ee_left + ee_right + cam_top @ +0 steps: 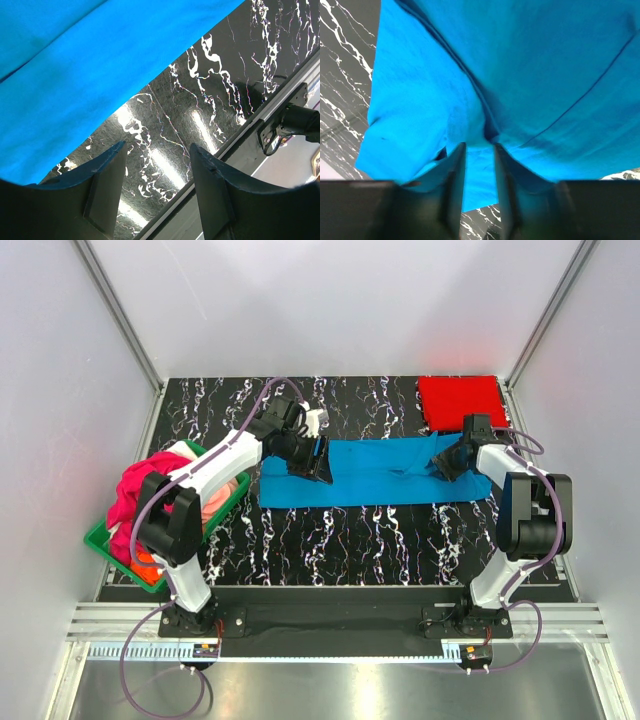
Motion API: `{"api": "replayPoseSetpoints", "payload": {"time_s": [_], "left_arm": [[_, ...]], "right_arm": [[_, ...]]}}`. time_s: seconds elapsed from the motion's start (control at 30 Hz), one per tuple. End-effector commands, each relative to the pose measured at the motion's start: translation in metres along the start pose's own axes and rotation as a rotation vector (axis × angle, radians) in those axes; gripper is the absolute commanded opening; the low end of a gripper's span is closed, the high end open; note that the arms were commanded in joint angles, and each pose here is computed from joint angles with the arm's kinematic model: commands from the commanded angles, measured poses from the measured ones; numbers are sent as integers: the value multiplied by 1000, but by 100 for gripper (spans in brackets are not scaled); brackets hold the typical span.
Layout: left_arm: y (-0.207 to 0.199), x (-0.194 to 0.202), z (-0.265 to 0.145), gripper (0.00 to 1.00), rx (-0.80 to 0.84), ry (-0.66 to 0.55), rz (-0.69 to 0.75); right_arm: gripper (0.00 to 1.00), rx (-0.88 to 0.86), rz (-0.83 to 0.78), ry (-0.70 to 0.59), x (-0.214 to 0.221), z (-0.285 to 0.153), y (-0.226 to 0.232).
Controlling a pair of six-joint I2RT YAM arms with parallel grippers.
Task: Fold and stack the t-shirts
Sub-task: Fold the tshirt
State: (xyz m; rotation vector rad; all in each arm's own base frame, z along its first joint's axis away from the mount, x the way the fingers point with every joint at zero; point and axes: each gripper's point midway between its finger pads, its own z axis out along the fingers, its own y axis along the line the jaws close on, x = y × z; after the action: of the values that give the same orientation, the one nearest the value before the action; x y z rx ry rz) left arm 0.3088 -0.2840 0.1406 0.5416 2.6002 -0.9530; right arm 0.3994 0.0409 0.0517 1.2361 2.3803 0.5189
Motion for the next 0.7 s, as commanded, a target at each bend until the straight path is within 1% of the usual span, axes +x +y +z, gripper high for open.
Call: {"api": "replayPoseSetpoints", "payload": {"time_s": [0.0, 0.03, 0.07, 0.17, 0.2, 0.4, 0.47, 0.6, 0.63, 0.67], "left_arm": [[-10, -11, -16, 58, 11, -59, 52], [-9, -11, -16, 58, 9, -58, 53], [-9, -12, -16, 58, 7, -62, 55], [-10, -11, -18, 58, 12, -62, 56], [-12, -12, -19, 58, 13, -67, 62], [-12, -13, -22, 58, 12, -73, 65], [-15, -13, -23, 58, 18, -75, 69], [-17, -13, -25, 58, 24, -80, 73], [-17, -13, -26, 58, 23, -82, 75], [-16, -12, -26, 58, 22, -82, 75]], "right_arm": [[31, -9, 22, -51, -8, 1, 8], [27, -11, 24, -52, -8, 1, 9], [20, -12, 29, -56, -7, 0, 10], [11, -13, 35, -64, -6, -1, 11], [1, -12, 37, -66, -5, -2, 11], [0, -27, 86, -91, 1, -14, 15], [0, -40, 69, -91, 20, -18, 25], [0, -53, 79, -105, 35, -22, 32], [0, -44, 88, -140, 31, -24, 30], [0, -47, 86, -148, 31, -26, 31]]}}
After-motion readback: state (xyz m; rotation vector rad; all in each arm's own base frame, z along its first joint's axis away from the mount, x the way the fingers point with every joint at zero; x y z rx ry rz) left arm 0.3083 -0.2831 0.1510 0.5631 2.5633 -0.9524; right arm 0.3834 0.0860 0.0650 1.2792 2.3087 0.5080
